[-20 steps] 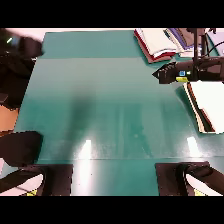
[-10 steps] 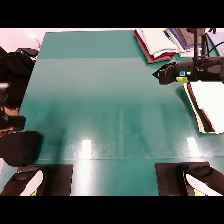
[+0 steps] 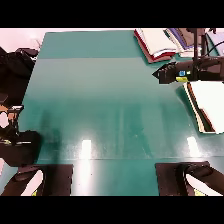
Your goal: Fold the shirts.
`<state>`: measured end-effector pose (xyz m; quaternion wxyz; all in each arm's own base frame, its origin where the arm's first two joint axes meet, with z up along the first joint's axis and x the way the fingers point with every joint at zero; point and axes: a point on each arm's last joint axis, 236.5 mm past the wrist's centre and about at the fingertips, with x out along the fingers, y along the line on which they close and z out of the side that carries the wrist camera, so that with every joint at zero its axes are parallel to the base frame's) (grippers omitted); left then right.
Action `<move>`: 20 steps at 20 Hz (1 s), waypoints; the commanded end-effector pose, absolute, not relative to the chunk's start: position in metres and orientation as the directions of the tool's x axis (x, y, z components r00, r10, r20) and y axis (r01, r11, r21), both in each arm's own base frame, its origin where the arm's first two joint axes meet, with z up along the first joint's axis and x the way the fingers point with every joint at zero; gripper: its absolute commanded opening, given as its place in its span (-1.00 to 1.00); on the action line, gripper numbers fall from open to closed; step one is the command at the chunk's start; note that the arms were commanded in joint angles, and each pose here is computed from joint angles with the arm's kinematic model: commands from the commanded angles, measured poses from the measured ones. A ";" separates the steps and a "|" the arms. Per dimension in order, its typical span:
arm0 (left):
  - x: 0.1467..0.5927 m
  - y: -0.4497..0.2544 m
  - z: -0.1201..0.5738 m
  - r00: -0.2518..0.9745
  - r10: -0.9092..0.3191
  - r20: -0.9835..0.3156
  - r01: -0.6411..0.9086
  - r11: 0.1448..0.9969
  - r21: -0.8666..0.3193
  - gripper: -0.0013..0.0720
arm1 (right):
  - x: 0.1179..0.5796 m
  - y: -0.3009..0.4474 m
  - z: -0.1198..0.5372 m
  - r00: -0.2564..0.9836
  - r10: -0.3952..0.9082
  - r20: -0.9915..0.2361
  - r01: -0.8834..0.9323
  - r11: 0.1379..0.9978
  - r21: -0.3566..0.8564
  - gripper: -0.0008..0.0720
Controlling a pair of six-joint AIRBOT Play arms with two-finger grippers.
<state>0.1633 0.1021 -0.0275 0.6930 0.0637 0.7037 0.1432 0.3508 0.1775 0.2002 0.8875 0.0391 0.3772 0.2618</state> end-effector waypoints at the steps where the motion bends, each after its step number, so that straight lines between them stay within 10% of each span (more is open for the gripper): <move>1: 0.162 0.104 -0.026 -0.036 0.297 -0.954 -0.125 0.946 0.299 -0.90 | 0.351 0.178 0.200 0.578 0.495 -0.649 -0.436 0.859 0.267 -0.91; 7: 0.260 0.077 0.126 0.405 0.275 -0.872 -0.149 0.961 0.234 -0.91 | 0.354 0.174 0.247 0.688 0.506 -0.520 -0.446 0.860 0.246 -0.91; 11: 0.305 -0.011 0.266 0.767 0.037 -0.640 0.028 0.995 0.091 -0.91 | 0.354 0.174 0.297 0.729 0.520 -0.444 -0.474 0.852 0.220 -0.91; 20: 0.340 -0.234 0.322 0.724 -0.433 -0.537 0.553 0.830 0.076 -0.91 | 0.389 0.143 0.362 0.793 0.463 -0.396 -0.428 0.886 0.178 -0.91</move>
